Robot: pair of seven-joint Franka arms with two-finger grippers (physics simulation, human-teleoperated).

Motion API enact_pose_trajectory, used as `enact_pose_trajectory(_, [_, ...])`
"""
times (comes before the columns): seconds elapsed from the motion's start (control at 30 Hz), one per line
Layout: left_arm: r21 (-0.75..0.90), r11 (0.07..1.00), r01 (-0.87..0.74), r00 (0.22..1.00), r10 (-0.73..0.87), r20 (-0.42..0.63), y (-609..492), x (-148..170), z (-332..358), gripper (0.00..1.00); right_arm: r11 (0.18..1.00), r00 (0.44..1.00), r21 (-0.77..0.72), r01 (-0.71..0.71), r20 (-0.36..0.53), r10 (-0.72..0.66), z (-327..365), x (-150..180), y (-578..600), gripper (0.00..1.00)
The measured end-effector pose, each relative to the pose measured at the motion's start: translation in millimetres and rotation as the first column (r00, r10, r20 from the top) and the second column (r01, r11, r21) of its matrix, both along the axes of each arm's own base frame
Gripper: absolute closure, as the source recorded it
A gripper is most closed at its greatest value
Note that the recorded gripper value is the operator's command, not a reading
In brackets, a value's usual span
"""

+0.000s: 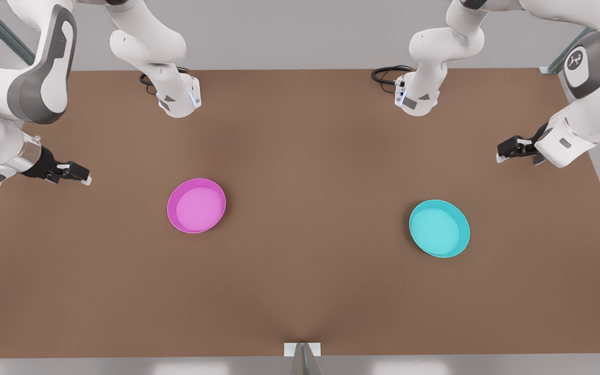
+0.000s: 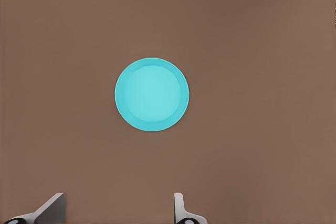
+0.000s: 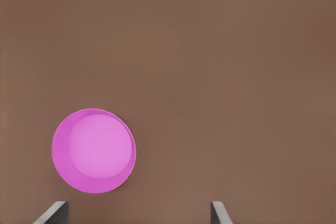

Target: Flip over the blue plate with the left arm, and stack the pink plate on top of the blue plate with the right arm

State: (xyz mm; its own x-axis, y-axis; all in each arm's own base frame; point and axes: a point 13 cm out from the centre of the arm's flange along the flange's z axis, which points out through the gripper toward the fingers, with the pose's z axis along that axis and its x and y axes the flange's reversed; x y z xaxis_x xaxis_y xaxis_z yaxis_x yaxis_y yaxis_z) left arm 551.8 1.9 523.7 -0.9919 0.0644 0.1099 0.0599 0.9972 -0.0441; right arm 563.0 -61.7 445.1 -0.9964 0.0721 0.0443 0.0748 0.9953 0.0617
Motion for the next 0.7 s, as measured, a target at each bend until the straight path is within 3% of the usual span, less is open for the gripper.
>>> enact_pose_trajectory(0.1, [-0.031,0.999,-0.009,0.999,0.007,-0.044,9,10,-29,0.0,1.0,0.999,-0.002,-0.03,0.018,0.03,1,6,14,0.0])
enact_pose_trajectory(0.2, [-0.133,0.973,-0.188,0.966,0.159,-0.202,127,20,-137,0.0,0.998,0.998,-0.003,-0.059,0.03,0.059,3,9,28,0.0])
enact_pose_trajectory(0.3, [-0.227,0.951,-0.21,0.952,0.146,-0.267,146,17,-234,0.0,0.997,0.996,-0.004,-0.076,0.036,0.076,3,11,35,0.0])
enact_pose_trajectory(0.5, [-0.294,0.951,-0.092,0.984,0.041,-0.174,119,10,-352,0.0,0.998,0.997,-0.003,-0.067,0.033,0.068,-2,10,27,0.0])
enact_pose_trajectory(0.7, [-0.336,0.941,0.036,0.999,-0.042,-0.009,83,48,-422,0.0,0.999,0.999,0.0,-0.039,-0.033,0.039,-47,25,8,0.0])
